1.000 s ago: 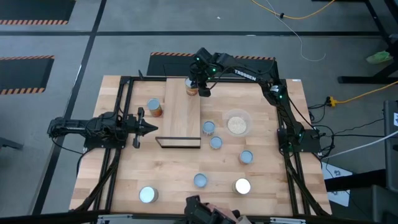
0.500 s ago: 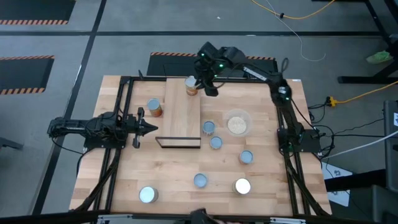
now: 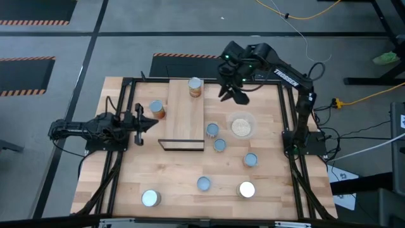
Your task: Pick and place cans onto a shelf
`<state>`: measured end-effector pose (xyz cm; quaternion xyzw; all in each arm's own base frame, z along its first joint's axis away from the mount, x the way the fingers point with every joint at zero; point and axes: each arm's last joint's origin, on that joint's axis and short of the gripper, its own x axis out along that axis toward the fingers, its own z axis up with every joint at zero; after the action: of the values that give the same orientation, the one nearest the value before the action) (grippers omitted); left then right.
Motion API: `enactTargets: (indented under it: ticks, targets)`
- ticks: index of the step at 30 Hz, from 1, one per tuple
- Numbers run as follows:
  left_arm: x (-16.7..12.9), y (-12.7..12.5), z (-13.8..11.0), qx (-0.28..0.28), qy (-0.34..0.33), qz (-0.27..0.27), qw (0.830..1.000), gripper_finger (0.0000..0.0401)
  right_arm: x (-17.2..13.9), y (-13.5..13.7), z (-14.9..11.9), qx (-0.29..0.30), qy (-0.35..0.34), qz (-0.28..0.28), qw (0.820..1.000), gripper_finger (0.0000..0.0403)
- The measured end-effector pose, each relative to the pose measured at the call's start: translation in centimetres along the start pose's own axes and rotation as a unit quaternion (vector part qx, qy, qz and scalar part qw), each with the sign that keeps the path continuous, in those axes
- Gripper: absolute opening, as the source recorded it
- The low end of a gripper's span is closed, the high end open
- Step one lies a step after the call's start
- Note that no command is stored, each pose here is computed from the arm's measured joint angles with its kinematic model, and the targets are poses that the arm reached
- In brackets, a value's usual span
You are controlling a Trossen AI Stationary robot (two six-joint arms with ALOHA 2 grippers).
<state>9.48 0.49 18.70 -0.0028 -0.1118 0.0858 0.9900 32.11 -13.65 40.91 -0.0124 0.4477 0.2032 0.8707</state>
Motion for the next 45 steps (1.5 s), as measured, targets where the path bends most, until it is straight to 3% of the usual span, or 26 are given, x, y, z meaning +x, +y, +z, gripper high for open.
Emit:
enactTargets:
  ticks: [6, 12, 17, 23, 32, 39, 45]
  targets:
    - [0.0, 0.2, 0.3, 0.008, -0.012, 0.033, 0.999, 0.0034, -0.9, 2.3, -0.4, 0.016, 0.007, 0.011, 1.0, 0.0108]
    - [-0.1, 0.5, 0.5, 0.007, -0.015, 0.085, 0.996, 0.0082, 0.1, 4.3, -3.7, 0.044, 0.005, 0.011, 0.999, 0.0108]
    - [-0.1, 0.5, 0.6, 0.003, -0.017, 0.089, 0.996, 0.0087, 1.1, 5.9, -7.6, 0.061, -0.031, -0.071, 0.995, 0.0108]
    - [0.1, 0.5, 2.5, -0.011, -0.02, 0.092, 0.995, 0.0086, 1.9, 7.4, -11.3, 0.063, -0.104, -0.189, 0.974, 0.0108]
    - [2.0, 0.3, 6.6, 0.024, 0.104, 0.105, 0.989, 0.0088, 4.8, 7.6, -15.7, 0.029, -0.193, -0.241, 0.951, 0.0108]
    - [4.3, 0.2, 8.6, 0.049, 0.276, 0.134, 0.951, 0.0086, 7.5, 7.0, -18.0, 0.026, -0.202, -0.248, 0.947, 0.0108]
    - [6.1, 0.8, 8.7, 0.087, 0.434, 0.162, 0.882, 0.0086, 8.2, 7.0, -18.7, 0.029, -0.197, -0.245, 0.949, 0.0108]
